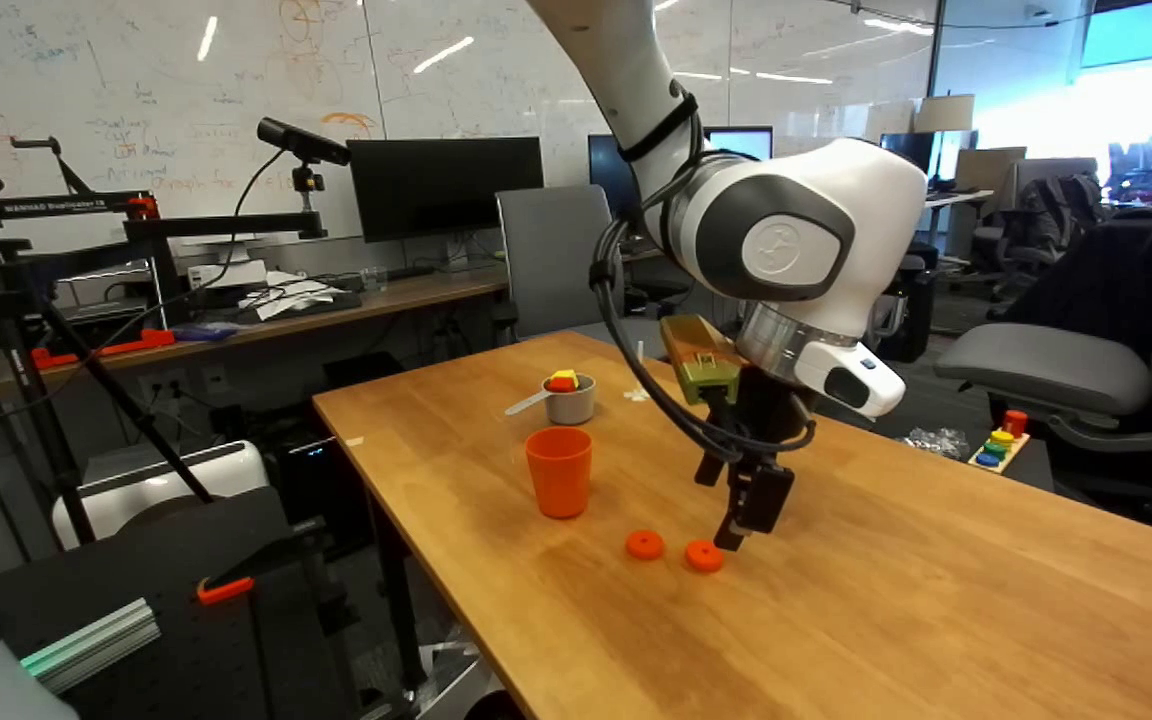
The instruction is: Put the three blocks in the gray cup then put the orange disks in the orange cup
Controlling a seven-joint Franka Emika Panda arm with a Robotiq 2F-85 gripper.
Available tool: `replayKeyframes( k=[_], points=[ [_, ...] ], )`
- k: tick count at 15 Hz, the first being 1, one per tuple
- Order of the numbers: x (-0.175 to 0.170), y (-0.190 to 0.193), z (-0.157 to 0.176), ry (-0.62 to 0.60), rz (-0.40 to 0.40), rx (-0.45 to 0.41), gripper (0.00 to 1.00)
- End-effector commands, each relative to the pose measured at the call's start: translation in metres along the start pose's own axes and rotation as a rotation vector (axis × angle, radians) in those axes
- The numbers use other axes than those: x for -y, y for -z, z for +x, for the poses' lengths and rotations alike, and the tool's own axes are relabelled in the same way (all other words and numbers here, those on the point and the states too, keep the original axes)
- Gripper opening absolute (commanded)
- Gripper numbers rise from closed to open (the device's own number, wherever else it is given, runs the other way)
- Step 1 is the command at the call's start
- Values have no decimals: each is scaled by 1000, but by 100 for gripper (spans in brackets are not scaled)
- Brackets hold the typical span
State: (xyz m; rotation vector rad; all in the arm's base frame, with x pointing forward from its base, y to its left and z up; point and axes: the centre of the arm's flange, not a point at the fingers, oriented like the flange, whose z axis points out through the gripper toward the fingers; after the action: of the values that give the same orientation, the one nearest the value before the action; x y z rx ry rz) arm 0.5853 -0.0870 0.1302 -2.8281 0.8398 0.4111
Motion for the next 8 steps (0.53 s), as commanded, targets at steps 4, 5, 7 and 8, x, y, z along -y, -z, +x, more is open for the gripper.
replayKeyframes(
  k=[4, 5, 7, 8],
  points=[
    [-15, -21, 15, -122, 89, 62, 100],
    [-17, -23, 16, -133, 94, 67, 100],
    [-21, -27, 18, -151, 102, 73, 100],
    [-22, -27, 18, -158, 103, 74, 100]
  ],
)
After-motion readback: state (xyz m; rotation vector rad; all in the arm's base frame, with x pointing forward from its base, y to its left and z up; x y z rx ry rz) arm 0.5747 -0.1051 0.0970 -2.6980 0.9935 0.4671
